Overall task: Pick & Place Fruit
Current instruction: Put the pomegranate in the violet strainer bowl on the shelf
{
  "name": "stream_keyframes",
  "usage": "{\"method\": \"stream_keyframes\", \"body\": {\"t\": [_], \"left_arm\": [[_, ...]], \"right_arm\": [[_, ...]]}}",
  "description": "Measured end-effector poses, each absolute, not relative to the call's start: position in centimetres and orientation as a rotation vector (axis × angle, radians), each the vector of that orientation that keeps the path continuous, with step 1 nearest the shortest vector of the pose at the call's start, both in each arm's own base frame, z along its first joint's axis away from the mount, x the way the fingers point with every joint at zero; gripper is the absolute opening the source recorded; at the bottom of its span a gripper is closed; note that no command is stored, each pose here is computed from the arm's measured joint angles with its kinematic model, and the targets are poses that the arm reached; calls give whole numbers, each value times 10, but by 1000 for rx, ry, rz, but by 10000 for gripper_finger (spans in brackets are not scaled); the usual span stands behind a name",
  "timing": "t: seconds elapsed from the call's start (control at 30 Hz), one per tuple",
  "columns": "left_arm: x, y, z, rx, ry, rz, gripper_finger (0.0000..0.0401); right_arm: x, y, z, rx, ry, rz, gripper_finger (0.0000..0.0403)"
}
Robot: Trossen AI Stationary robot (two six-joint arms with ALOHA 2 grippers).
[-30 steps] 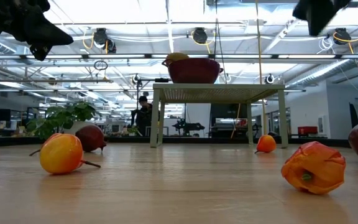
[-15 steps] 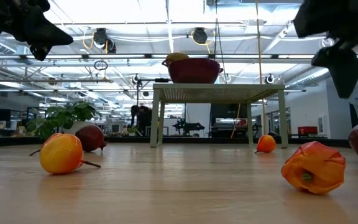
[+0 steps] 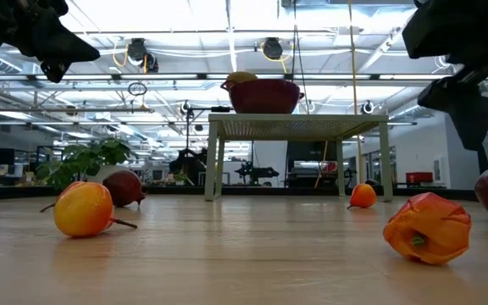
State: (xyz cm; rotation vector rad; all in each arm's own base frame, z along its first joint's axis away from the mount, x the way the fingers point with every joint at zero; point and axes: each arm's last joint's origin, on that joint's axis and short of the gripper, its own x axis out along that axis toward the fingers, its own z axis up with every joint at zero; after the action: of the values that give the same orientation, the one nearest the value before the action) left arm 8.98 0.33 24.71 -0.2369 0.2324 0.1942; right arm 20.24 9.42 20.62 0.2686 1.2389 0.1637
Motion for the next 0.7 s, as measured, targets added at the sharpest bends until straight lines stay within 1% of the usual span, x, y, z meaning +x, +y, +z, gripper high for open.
{"method": "stream_keyframes", "body": {"t": [0.13, 0.4, 0.7], "left_arm": [[90, 3, 247, -237, 232, 194, 19], [90, 3, 247, -237, 232, 195, 19], [90, 3, 247, -237, 231, 195, 19]], "right_arm": [[204, 95, 200, 268, 1204, 174, 285], [201, 93, 194, 260, 1213, 174, 277], [207, 102, 183, 166, 1220, 244, 276]]}}
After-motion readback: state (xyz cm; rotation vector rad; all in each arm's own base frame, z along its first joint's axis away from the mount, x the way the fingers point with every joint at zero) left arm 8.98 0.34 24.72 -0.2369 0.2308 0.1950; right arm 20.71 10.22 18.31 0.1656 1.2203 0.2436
